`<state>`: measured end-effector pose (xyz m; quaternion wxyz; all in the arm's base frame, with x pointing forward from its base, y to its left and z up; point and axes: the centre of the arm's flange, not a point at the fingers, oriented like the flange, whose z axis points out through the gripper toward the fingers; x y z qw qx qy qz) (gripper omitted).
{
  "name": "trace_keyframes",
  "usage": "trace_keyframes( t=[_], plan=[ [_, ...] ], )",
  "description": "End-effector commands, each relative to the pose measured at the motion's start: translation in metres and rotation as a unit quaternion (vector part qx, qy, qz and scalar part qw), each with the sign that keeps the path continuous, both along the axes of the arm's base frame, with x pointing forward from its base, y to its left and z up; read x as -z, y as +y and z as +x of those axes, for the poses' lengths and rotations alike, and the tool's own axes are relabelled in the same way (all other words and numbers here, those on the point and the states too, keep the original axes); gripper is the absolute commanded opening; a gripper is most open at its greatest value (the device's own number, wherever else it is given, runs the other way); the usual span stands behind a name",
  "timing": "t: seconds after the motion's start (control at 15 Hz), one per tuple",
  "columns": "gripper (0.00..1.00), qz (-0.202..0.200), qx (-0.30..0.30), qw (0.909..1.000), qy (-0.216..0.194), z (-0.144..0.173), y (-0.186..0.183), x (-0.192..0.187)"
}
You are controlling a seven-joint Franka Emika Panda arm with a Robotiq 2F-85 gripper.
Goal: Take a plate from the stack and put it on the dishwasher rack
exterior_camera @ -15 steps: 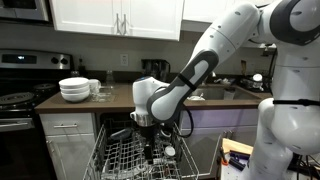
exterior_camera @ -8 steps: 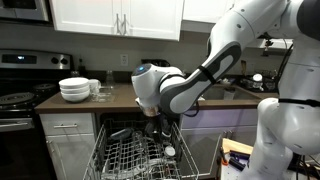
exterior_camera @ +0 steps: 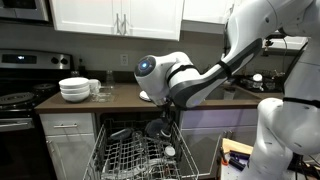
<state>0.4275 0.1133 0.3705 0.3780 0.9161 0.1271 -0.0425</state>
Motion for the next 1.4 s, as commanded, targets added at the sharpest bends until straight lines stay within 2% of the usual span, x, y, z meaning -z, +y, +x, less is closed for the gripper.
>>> trace_keyframes(
  t=[0.0, 0.27, 0.4, 0.47, 0.93, 1.33],
  plan=[
    [1.0, -0.074, -0.009, 0.995, -0.066, -0.007, -0.007, -0.016],
    [1.0, -0.158, -0.007, 0.9793, -0.127, -0.01, -0.018, -0.026],
    [1.0, -0.17, 0.005, 0.9741, -0.149, -0.014, -0.025, -0.024],
    [1.0, -0.147, -0.004, 0.9813, -0.125, -0.003, -0.019, -0.026],
    [1.0, -0.154, 0.002, 0.9783, -0.138, -0.007, -0.022, -0.023],
    [1.0, -0.232, 0.023, 0.9628, -0.137, 0.013, -0.056, -0.042]
  ],
)
